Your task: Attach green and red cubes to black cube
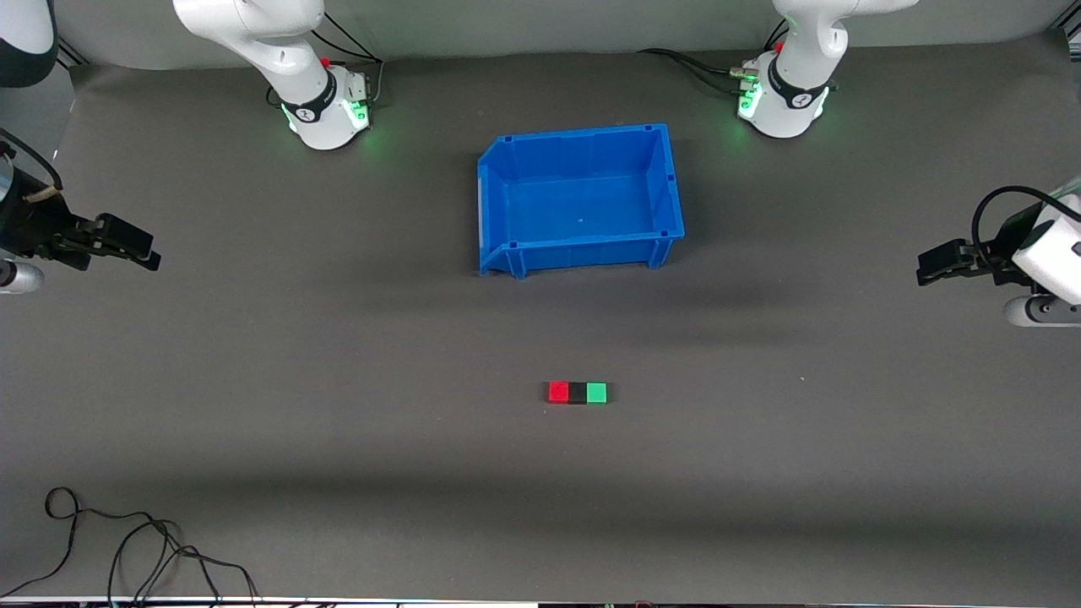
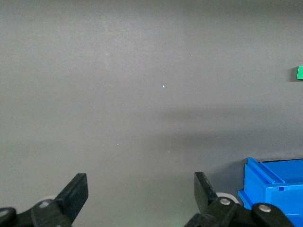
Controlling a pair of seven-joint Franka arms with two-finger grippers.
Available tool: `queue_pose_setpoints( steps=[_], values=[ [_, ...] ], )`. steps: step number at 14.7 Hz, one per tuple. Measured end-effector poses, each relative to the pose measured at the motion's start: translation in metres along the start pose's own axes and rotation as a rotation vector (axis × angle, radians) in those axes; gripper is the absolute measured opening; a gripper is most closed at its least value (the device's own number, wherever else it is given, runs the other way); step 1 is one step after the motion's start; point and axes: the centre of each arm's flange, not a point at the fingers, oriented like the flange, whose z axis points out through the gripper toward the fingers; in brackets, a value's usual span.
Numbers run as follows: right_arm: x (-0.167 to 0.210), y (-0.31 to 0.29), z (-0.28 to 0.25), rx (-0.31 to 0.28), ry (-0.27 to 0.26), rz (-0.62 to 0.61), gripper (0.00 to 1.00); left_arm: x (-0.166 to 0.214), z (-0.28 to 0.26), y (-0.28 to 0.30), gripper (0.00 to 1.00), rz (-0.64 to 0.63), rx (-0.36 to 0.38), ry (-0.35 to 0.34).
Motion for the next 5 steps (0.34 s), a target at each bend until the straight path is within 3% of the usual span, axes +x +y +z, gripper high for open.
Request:
queue_pose_setpoints(
  steps=[5],
  values=[
    [0.0022,0.0009,-0.0024,0.000,0.005,0.002,1.00,0.0001,0.0026,0.0004,1.00,0.001,0.004,-0.007]
  ],
)
